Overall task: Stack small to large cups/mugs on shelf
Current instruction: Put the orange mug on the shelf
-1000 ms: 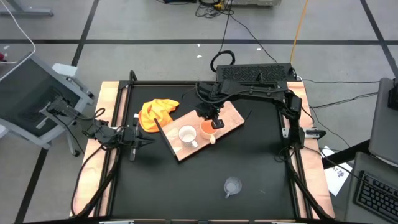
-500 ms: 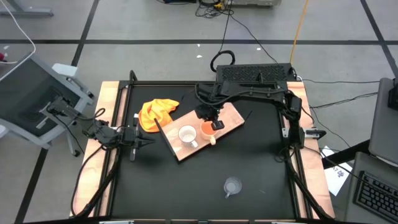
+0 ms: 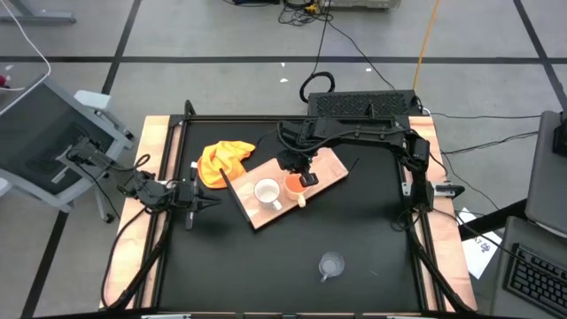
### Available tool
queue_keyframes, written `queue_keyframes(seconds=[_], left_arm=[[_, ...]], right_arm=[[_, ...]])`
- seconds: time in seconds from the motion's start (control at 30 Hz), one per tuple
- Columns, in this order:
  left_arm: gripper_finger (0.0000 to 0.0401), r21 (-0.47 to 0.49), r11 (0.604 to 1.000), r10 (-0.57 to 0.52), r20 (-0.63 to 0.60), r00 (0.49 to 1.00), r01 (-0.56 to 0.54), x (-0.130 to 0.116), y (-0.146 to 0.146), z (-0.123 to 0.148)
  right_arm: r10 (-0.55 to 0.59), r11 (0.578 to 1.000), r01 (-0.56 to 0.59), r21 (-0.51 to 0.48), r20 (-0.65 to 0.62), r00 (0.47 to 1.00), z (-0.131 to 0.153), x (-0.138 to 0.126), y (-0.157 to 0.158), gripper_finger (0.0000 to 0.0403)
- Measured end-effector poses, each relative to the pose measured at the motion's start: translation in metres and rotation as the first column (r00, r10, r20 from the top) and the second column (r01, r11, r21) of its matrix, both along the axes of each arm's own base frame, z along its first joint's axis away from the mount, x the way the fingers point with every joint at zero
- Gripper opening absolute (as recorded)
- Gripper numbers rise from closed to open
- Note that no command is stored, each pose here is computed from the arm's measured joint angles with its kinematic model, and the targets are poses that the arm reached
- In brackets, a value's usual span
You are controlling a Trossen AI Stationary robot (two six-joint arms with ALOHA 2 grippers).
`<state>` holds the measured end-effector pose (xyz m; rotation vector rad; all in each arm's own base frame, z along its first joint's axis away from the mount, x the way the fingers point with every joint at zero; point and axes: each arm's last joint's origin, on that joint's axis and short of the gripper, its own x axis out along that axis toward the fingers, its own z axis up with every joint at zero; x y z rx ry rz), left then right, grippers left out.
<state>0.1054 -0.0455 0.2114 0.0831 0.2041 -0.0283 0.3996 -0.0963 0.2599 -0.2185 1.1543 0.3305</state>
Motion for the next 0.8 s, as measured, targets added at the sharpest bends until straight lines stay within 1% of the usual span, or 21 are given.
queue_keyframes(seconds=[0.13, 0.33, 0.6, 0.8], left_arm=[[0.0031, 0.000, 1.000, 0.000, 0.000, 1.000, 0.000, 0.0000, 0.0000, 0.0000], [0.0031, 0.000, 1.000, 0.000, 0.001, 1.000, 0.000, 0.0000, 0.0000, 0.0001], [0.0031, 0.000, 1.000, 0.000, 0.001, 1.000, 0.000, 0.0000, 0.0000, 0.0001], [0.0031, 0.000, 1.000, 0.000, 0.001, 1.000, 0.000, 0.0000, 0.0000, 0.0001]], right_arm=[[0.001, 1.000, -0.001, -0.001, 0.001, 1.000, -0.0001, 0.0001, -0.0002, 0.0007], [0.000, 1.000, 0.000, -0.006, 0.014, 1.000, -0.0004, 0.0016, -0.0006, 0.0025], [0.001, 1.000, -0.001, -0.005, 0.022, 1.000, -0.0001, 0.0023, -0.0007, 0.0039], [0.001, 1.000, -0.001, -0.005, 0.033, 0.999, 0.0003, 0.0033, -0.0009, 0.0069]])
